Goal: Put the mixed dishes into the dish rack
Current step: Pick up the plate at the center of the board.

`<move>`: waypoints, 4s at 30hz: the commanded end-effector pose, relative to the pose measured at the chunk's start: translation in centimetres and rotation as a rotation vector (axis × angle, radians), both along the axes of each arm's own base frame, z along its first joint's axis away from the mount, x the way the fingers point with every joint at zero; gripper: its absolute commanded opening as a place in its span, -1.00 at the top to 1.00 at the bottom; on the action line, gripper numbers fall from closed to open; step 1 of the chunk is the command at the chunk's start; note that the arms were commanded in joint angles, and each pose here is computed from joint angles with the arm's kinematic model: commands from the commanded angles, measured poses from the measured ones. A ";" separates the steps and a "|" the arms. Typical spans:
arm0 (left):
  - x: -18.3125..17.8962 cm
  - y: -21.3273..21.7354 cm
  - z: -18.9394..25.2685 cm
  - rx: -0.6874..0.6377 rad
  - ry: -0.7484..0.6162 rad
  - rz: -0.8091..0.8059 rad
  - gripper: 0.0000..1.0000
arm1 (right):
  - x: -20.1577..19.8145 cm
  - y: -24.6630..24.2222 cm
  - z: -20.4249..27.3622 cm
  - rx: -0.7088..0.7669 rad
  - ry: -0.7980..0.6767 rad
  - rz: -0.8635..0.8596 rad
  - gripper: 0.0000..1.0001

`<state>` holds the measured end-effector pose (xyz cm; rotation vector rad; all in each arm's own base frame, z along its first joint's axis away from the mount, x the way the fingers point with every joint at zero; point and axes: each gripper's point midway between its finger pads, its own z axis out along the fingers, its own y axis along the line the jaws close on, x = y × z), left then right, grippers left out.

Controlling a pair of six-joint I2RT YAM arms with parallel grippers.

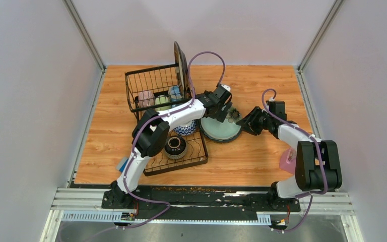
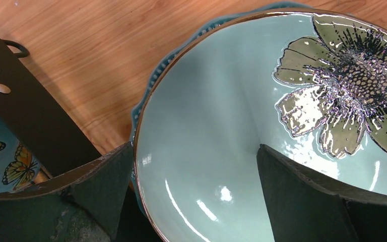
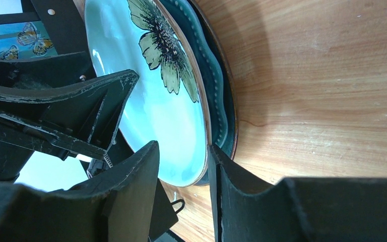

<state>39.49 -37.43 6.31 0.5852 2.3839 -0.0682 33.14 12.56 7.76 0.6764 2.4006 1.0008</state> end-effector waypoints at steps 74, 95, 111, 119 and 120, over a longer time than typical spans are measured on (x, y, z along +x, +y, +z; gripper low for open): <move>-9.5 -10.4 1.3 -0.303 0.253 -0.486 -0.61 | 1.2 2.6 3.0 0.196 -0.354 0.019 0.51; -10.1 -10.9 1.7 -0.316 0.253 -0.518 -0.60 | 2.1 2.7 2.6 0.163 -0.387 0.019 0.29; -10.6 -11.4 2.5 -0.336 0.250 -0.554 -0.59 | 2.4 2.8 2.5 0.122 -0.422 0.077 0.29; -10.9 -11.7 3.2 -0.346 0.234 -0.574 -0.59 | 1.8 3.8 3.4 0.176 -0.429 0.137 0.64; -10.8 -11.6 3.4 -0.347 0.229 -0.574 -0.58 | 1.7 3.7 3.6 0.175 -0.436 0.135 0.69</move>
